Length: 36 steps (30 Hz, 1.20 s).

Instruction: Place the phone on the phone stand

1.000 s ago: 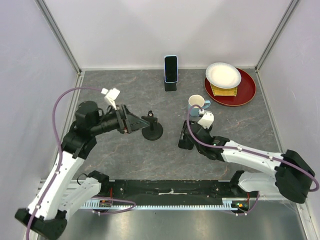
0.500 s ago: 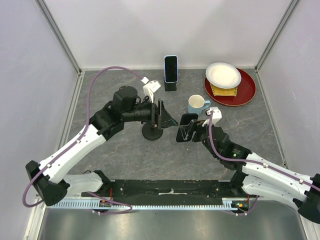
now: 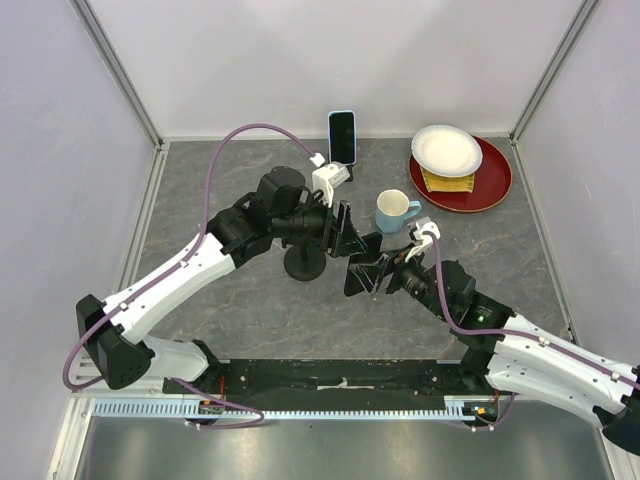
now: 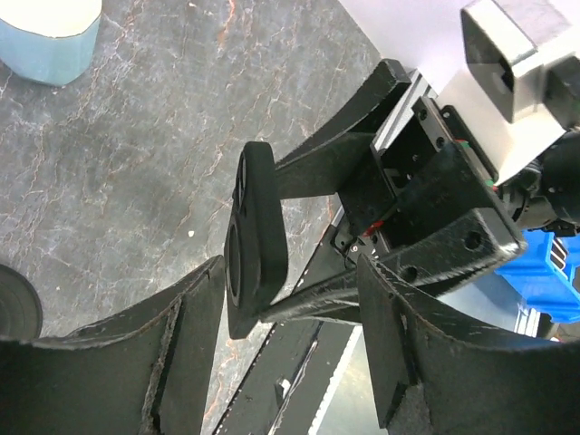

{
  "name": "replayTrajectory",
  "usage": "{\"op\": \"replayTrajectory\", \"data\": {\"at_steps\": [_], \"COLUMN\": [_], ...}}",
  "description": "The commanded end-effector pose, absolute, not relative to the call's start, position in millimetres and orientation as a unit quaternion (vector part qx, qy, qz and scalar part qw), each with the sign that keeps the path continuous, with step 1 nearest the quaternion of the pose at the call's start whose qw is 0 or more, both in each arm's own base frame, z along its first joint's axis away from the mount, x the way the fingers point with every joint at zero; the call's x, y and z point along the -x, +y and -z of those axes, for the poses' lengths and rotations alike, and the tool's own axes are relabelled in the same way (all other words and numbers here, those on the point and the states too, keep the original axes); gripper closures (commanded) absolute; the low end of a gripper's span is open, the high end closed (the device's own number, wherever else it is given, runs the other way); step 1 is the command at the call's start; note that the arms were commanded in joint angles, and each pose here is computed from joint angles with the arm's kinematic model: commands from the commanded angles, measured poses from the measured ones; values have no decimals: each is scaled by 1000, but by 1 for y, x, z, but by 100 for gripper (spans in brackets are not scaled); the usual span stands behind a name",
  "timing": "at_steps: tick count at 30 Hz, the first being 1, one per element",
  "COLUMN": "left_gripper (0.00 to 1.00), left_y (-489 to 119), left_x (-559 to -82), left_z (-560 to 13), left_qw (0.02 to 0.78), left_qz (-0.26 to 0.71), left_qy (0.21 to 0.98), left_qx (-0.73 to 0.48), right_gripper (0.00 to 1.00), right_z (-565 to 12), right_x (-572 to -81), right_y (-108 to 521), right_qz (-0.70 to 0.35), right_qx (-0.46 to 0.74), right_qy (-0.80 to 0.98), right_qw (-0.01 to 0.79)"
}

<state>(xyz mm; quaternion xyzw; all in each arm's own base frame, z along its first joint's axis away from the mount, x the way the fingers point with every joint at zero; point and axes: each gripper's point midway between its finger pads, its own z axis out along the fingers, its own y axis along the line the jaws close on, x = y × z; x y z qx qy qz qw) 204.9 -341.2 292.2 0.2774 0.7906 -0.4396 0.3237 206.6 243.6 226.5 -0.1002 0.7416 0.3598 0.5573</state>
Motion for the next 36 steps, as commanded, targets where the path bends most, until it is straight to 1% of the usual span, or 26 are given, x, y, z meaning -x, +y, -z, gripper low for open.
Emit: {"op": "replayTrajectory", "data": {"at_steps": [1, 4, 7, 10, 12, 13, 15, 16, 18, 19, 22, 23, 24, 26, 27, 29, 34, 36], "left_gripper": [34, 35, 42, 47, 55, 61, 70, 81, 97, 98, 98, 98, 98, 98, 98, 98, 98, 98], "left_y": [-348, -351, -353, -354, -355, -355, -356, -356, -356, -355, -351, -350, -349, -344, -343, -338, -334, -334], "left_x": [-209, -210, -210, -211, -211, -211, -210, -207, -203, -201, -195, -194, -192, -189, -187, -184, -171, -162], "left_z": [-302, -295, -287, -284, -282, -282, -283, -284, -284, -281, -284, -285, -286, -294, -297, -304, -318, -325], "left_qw": [336, 324, 313, 308, 305, 305, 304, 299, 294, 289, 292, 297, 299, 312, 316, 326, 325, 321], "left_qz": [446, 445, 443, 444, 443, 443, 446, 451, 455, 455, 461, 460, 462, 463, 463, 464, 477, 490], "left_qy": [777, 783, 790, 793, 794, 794, 792, 789, 786, 787, 780, 776, 773, 763, 760, 752, 730, 708], "left_qx": [-292, -289, -285, -282, -283, -283, -286, -290, -297, -299, -308, -313, -316, -325, -329, -335, -367, -393], "right_gripper": [100, 100, 100, 100, 100, 100, 100, 100, 99, 97, 79, 71, 55, 41, 32, 26, 18, 15], "right_z": [-272, -275, -279, -281, -280, -281, -279, -279, -276, -276, -271, -269, -263, -261, -253, -248, -247, -248], "right_x": [-199, -195, -192, -190, -188, -189, -188, -188, -189, -190, -190, -188, -187, -187, -187, -184, -168, -152], "right_y": [256, 258, 260, 262, 265, 266, 267, 268, 268, 269, 272, 275, 275, 279, 278, 280, 273, 273], "right_qz": [-422, -433, -442, -450, -452, -451, -449, -449, -443, -440, -431, -431, -424, -417, -407, -402, -425, -452], "right_qx": [108, 110, 110, 113, 117, 117, 121, 122, 124, 124, 136, 144, 152, 166, 171, 182, 193, 216], "right_qy": [684, 678, 674, 670, 671, 672, 675, 675, 681, 684, 697, 700, 709, 718, 731, 739, 728, 711], "right_qw": [585, 584, 582, 579, 577, 576, 573, 573, 570, 568, 557, 551, 542, 532, 521, 509, 502, 492]}}
